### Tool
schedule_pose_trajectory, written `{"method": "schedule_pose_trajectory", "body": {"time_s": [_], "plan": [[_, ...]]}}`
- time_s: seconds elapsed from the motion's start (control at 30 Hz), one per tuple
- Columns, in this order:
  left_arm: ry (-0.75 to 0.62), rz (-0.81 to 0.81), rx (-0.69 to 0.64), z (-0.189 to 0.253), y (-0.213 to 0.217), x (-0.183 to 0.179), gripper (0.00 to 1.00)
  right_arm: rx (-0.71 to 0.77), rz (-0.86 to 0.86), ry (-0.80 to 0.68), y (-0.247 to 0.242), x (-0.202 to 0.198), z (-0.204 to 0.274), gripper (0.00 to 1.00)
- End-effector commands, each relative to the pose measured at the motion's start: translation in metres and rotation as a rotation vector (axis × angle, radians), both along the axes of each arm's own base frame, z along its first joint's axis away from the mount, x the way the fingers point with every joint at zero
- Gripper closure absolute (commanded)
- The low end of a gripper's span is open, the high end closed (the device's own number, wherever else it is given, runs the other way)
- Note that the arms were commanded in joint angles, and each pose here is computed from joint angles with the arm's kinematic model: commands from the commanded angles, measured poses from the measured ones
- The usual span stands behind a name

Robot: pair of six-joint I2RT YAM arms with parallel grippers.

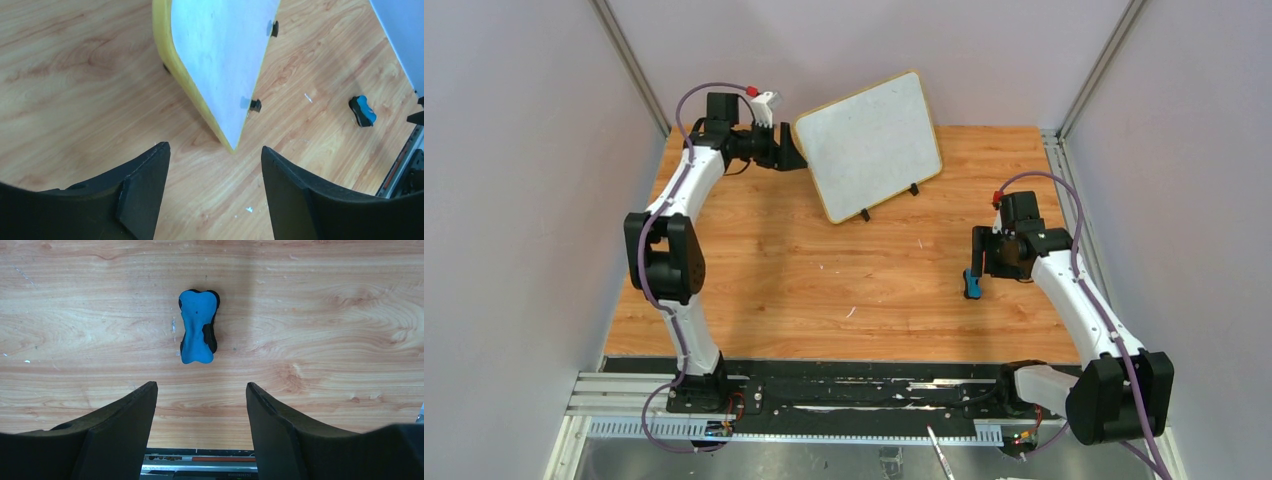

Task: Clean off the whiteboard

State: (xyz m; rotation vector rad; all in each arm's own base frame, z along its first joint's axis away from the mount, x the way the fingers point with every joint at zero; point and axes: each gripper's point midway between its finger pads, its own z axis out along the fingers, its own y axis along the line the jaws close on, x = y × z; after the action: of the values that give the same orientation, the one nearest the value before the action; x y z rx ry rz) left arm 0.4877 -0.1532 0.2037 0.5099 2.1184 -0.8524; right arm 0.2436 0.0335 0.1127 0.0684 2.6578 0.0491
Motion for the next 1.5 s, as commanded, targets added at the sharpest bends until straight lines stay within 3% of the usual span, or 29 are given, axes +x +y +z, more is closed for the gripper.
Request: {"method": "schedule_pose_trajectory", "body": {"time_s": [0.0, 0.3, 0.43, 0.67, 0.9, 1.1, 1.47], "plan": [[-0.080, 0.099, 0.061, 0.029, 0.030, -0.012, 0.28, -0.041, -0.030, 0.010, -0.013, -0.002, -0.004, 0.33], [-0.166, 0.573, 0.242, 0.030, 0.152, -0.033, 0.22, -0.113, -0.030, -0.074, -0.026, 0.009, 0.002, 0.34], [-0.209, 0.692, 0.331, 0.017, 0.178, -0.065, 0.17, -0.169, -0.050, -0.123, -0.037, 0.018, 0.005, 0.34], [-0.265, 0.912, 0.347, 0.000, 0.206, -0.094, 0.08, -0.244, -0.116, -0.197, -0.053, 0.029, 0.012, 0.34], [-0.314, 0.954, 0.346, -0.034, 0.209, -0.124, 0.07, -0.274, -0.123, -0.257, -0.059, 0.033, 0.016, 0.34], [-0.398, 0.952, 0.284, -0.046, 0.203, -0.122, 0.07, -0.248, -0.099, -0.343, -0.053, 0.043, 0.010, 0.34], [-0.400, 0.983, 0.250, -0.072, 0.202, -0.125, 0.03, -0.278, -0.146, -0.778, -0.066, 0.042, 0.013, 0.34]]}}
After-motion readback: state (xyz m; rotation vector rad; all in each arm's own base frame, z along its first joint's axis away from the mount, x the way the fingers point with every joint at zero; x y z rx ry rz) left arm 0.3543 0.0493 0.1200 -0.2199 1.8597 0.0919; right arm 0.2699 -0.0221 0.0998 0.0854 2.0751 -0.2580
